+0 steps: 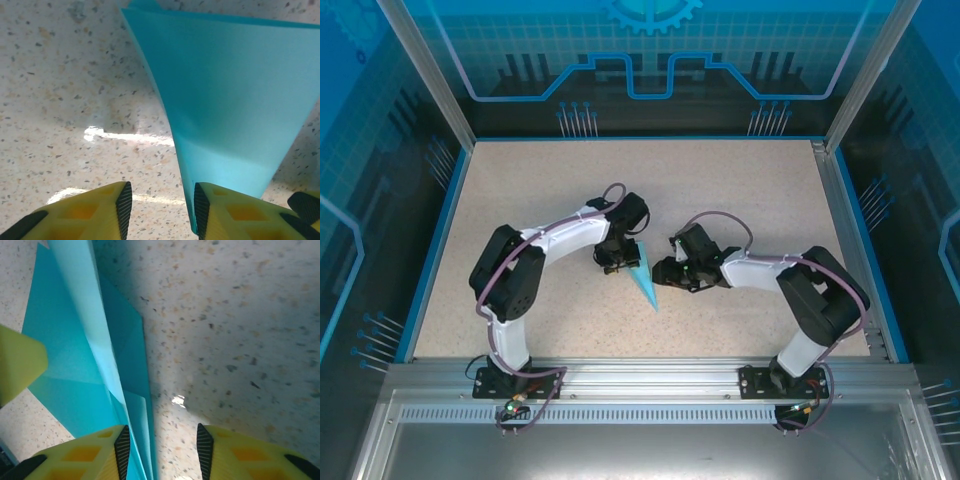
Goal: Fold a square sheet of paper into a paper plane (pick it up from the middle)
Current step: Move the paper plane to the center of the table.
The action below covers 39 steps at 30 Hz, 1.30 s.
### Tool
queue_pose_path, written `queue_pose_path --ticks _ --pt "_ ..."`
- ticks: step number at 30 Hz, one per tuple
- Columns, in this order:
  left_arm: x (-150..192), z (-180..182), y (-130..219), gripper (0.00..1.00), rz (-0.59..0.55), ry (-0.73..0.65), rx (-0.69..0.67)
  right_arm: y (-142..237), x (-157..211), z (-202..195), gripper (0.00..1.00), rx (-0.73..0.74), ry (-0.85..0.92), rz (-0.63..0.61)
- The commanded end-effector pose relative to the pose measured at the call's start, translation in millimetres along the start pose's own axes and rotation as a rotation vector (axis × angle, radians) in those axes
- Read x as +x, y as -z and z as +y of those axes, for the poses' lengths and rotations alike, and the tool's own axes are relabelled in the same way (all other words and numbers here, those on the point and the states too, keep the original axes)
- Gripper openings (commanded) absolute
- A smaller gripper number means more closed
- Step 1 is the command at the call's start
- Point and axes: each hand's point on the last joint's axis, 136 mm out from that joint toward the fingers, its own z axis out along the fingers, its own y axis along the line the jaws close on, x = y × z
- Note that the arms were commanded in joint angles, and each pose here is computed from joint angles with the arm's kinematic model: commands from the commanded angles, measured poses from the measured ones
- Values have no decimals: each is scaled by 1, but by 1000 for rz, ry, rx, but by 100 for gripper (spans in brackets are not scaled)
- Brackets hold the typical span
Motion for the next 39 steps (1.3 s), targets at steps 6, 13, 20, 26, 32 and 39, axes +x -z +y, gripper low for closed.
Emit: queue_pose_path --ticks 6,13,20,26,32,39 --pt "4 13 7 35 -32 3 -4 -13 -3 34 47 -148 61 51" --pt "2 17 8 35 -51 2 -12 -17 -3 39 48 -161 82 74" --pt "2 21 9 35 -61 2 -19 -22 2 38 49 -160 92 103" --pt "3 22 7 34 -60 5 -19 -22 9 45 48 -180 120 120" --pt "2 21 9 35 -66 5 -14 -26 5 47 42 -138 145 124" --pt "4 23 10 35 -71 10 -15 -32 10 45 37 -70 181 142"
